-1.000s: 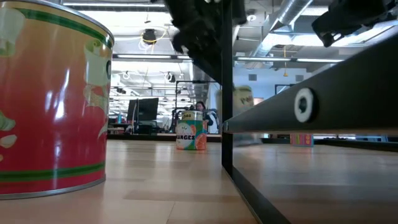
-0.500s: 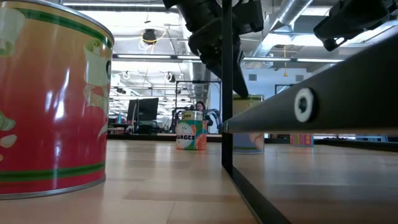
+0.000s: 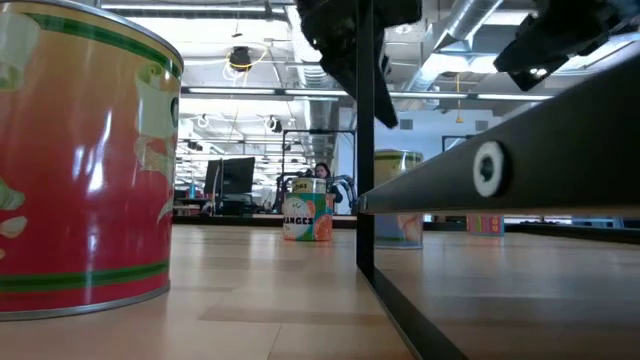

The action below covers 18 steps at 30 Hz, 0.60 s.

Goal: Pick and place cans onto a shelf
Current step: Put the bottom canned peaches on the shelf

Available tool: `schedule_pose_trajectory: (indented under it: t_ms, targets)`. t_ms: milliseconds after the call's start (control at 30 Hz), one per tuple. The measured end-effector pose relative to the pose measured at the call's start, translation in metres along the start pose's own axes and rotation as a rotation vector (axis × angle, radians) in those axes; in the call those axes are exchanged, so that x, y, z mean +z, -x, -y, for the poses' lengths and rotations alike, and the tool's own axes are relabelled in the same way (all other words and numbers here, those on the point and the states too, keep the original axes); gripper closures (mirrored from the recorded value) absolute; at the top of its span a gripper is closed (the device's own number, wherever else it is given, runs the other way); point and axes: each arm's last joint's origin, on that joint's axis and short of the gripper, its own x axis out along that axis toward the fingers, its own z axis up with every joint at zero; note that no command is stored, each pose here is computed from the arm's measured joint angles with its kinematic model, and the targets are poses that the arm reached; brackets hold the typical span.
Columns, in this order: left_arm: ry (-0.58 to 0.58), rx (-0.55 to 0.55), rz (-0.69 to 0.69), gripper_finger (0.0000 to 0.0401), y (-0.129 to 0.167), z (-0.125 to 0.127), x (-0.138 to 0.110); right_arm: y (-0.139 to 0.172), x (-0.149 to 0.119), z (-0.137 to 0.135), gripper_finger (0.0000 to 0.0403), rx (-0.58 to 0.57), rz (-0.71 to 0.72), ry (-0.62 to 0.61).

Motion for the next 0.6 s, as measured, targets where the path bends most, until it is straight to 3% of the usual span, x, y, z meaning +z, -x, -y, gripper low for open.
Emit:
schedule_pose_trajectory:
  t_ms: [167,267,600]
  targets:
    - [0.037,0.006,0.129,0.0384,0.023,-0.001,-0.003,-0.012,-0.003,0.0,0.0387,-0.021,-0.027,0.021]
    - [0.088,0.028,0.238,0.0396,0.039,-0.004,-0.015,-0.018,-0.004,0.0,0.039,-0.029,-0.034,0.027]
    - [0.247,0.048,0.588,0.0394,0.076,0.018,-0.103,-0.039,0.017,0.003,0.0358,-0.058,-0.1,0.054]
